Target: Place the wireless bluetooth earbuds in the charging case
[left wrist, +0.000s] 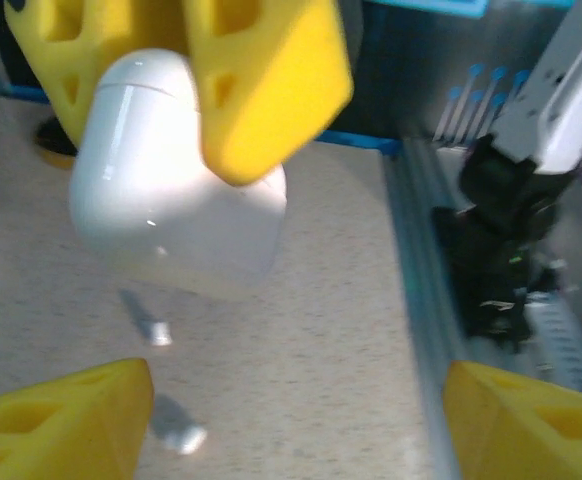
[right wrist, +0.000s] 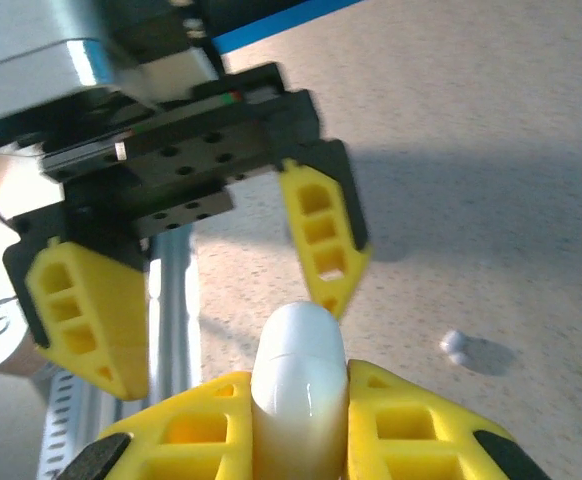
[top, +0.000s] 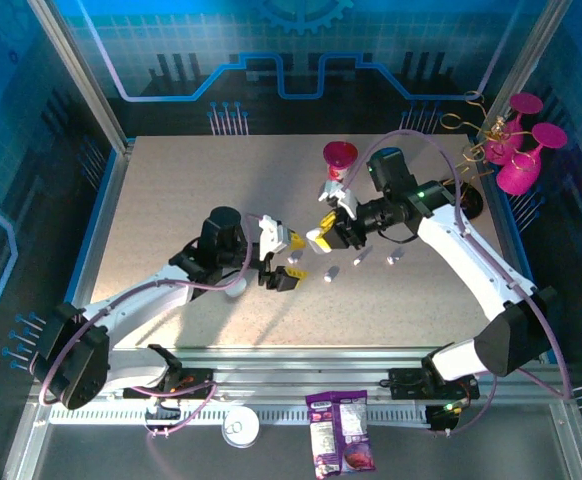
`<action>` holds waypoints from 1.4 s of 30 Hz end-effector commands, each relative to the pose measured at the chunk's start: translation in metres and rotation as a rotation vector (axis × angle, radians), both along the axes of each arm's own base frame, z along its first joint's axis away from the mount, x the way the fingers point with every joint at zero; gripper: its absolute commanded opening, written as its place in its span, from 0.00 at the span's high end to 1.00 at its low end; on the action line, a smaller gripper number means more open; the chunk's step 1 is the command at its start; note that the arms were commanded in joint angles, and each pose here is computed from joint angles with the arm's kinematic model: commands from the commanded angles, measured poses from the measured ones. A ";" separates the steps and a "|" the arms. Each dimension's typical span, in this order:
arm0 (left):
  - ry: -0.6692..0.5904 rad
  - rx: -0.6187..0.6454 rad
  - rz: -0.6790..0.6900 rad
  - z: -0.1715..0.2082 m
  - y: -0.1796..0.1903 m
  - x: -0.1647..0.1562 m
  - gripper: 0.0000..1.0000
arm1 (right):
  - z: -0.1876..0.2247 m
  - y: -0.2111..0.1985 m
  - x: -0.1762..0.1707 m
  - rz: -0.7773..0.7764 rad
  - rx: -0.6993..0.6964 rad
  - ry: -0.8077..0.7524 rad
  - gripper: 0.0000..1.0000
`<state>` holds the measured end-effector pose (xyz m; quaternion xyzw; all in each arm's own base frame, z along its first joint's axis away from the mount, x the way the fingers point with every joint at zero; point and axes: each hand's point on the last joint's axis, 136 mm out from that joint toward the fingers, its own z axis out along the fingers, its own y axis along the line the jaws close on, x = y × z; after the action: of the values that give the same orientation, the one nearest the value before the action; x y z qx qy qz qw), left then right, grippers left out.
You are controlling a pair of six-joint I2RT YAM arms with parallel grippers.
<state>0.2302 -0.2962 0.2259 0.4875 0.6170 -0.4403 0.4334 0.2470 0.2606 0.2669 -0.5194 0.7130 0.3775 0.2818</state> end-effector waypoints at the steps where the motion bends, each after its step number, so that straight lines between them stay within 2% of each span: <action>1: 0.101 -0.033 -0.101 0.020 0.000 -0.021 0.31 | 0.006 0.006 -0.025 0.112 -0.006 0.008 1.00; 8: 0.125 -0.057 -0.114 0.030 -0.002 -0.020 0.43 | 0.005 0.019 -0.041 0.194 -0.028 0.020 1.00; 13: 0.143 -0.064 -0.126 0.033 -0.003 -0.021 0.58 | -0.001 0.021 -0.043 0.212 -0.051 0.037 1.00; 21: 0.156 -0.064 -0.130 0.035 -0.005 -0.019 0.71 | -0.004 0.025 -0.045 0.229 -0.059 0.045 1.00; 27: 0.152 -0.060 -0.138 0.034 -0.007 -0.018 0.94 | -0.005 0.027 -0.043 0.225 -0.063 0.042 1.00; 29: 0.150 -0.059 -0.136 0.032 -0.006 -0.016 0.98 | -0.004 0.027 -0.039 0.198 -0.057 0.055 0.91; 31: 0.143 -0.073 -0.124 0.031 -0.005 -0.012 0.99 | 0.001 0.026 -0.034 0.173 -0.033 0.067 0.67; 33: 0.137 -0.101 -0.106 0.032 -0.002 -0.005 1.00 | 0.008 0.023 -0.029 0.146 0.011 0.079 0.55; 35: 0.123 -0.138 -0.081 0.033 0.002 0.003 0.99 | 0.017 0.019 -0.023 0.113 0.074 0.086 0.51; 42: 0.071 -0.221 -0.053 0.051 0.008 0.010 0.97 | 0.044 -0.002 -0.004 0.010 0.324 0.053 0.49</action>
<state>0.2425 -0.2891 0.2585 0.4323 0.6010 -0.5220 0.4236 0.2413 0.2573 0.2791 -0.4780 0.6909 0.4556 0.2942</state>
